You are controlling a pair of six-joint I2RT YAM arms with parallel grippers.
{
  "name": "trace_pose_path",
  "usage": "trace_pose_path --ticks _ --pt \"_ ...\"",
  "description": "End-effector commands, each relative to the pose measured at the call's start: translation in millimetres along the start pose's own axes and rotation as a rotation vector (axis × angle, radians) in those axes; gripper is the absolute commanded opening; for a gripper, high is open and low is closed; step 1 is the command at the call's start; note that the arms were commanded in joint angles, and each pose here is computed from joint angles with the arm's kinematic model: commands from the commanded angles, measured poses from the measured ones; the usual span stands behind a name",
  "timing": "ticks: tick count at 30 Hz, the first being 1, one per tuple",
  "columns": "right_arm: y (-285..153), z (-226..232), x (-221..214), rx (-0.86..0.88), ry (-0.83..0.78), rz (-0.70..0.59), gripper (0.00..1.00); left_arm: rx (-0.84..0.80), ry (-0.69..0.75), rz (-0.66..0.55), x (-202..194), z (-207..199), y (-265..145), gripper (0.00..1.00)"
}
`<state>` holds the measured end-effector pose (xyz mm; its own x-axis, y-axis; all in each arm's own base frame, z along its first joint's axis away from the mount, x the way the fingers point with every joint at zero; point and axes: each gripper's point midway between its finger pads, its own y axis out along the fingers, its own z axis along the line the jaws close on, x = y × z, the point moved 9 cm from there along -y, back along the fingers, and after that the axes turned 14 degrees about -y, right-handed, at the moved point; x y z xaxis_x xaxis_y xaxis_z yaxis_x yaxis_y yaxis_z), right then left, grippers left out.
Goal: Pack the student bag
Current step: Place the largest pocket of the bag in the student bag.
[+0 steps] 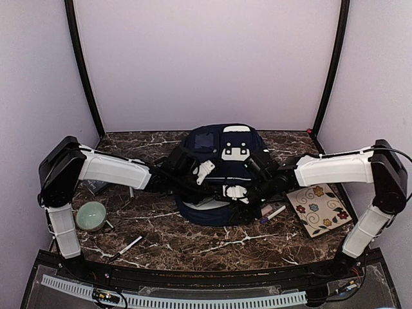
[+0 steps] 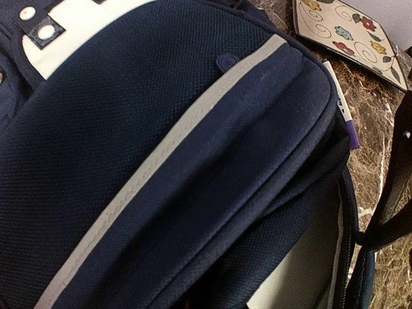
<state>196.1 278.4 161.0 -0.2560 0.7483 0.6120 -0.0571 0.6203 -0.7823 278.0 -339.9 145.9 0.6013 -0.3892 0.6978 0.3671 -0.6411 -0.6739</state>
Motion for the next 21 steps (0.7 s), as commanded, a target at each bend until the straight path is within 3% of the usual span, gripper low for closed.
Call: trace_pose_path --ticks 1,4,9,15,19,21 --pt "23.9 -8.4 -21.9 -0.057 0.068 0.094 0.45 0.026 -0.041 -0.061 8.1 21.5 16.9 0.04" --pt "31.7 -24.9 -36.0 -0.176 0.129 0.198 0.4 0.026 -0.059 -0.091 22.8 27.5 23.8 0.07" --pt "27.0 -36.9 -45.5 -0.301 0.15 0.254 0.4 0.049 -0.027 -0.092 37.3 28.3 12.8 0.35" --pt "22.1 -37.3 -47.8 -0.28 0.157 0.247 0.41 -0.027 0.018 -0.157 62.4 3.5 -71.8 0.5" --pt "13.0 -28.3 -34.5 -0.198 0.115 0.15 0.45 0.072 0.005 -0.19 67.5 14.2 -123.8 0.65" --pt "9.3 -25.3 -29.6 -0.168 0.108 0.119 0.47 0.201 -0.062 -0.21 65.2 35.2 -143.9 0.77"
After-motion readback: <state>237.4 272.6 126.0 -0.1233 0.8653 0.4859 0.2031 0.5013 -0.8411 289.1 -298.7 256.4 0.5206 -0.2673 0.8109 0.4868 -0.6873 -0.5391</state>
